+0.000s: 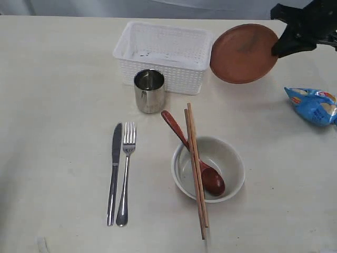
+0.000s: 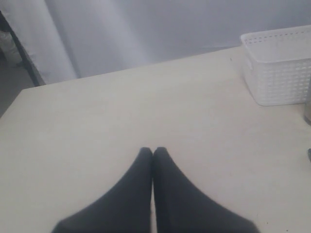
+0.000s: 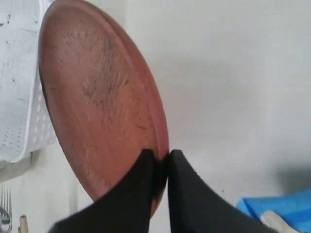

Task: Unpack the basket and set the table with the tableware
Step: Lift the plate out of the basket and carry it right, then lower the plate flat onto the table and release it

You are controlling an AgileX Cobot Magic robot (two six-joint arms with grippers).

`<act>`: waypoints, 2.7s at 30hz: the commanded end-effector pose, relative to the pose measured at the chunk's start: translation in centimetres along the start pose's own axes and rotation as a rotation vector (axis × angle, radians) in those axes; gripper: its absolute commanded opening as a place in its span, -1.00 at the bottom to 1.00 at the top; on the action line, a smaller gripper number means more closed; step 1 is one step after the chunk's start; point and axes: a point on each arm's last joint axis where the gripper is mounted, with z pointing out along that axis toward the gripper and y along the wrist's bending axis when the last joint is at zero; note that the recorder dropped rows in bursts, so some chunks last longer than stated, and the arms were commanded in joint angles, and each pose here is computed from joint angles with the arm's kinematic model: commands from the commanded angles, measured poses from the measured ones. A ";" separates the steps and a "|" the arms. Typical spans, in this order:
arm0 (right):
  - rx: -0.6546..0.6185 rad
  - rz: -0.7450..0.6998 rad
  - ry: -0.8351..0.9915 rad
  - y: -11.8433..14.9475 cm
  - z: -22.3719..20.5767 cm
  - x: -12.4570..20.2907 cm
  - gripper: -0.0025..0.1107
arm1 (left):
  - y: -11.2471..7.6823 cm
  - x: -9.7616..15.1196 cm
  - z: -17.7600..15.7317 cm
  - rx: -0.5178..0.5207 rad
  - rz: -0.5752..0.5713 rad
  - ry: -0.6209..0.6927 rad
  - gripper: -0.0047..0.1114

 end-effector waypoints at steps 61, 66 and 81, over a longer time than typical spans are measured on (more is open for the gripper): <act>-0.003 -0.142 0.292 2.6 7.7 2.0 -0.14 | -0.1 0.0 0.0 0.009 -0.011 -0.012 -0.92; 0.079 -0.210 0.272 2.7 5.5 1.3 -0.14 | -0.1 0.0 0.0 0.009 -0.011 -0.012 -0.92; 0.486 -0.169 0.247 1.7 -1.5 1.2 0.17 | -0.1 0.0 0.0 0.009 -0.011 -0.012 -0.92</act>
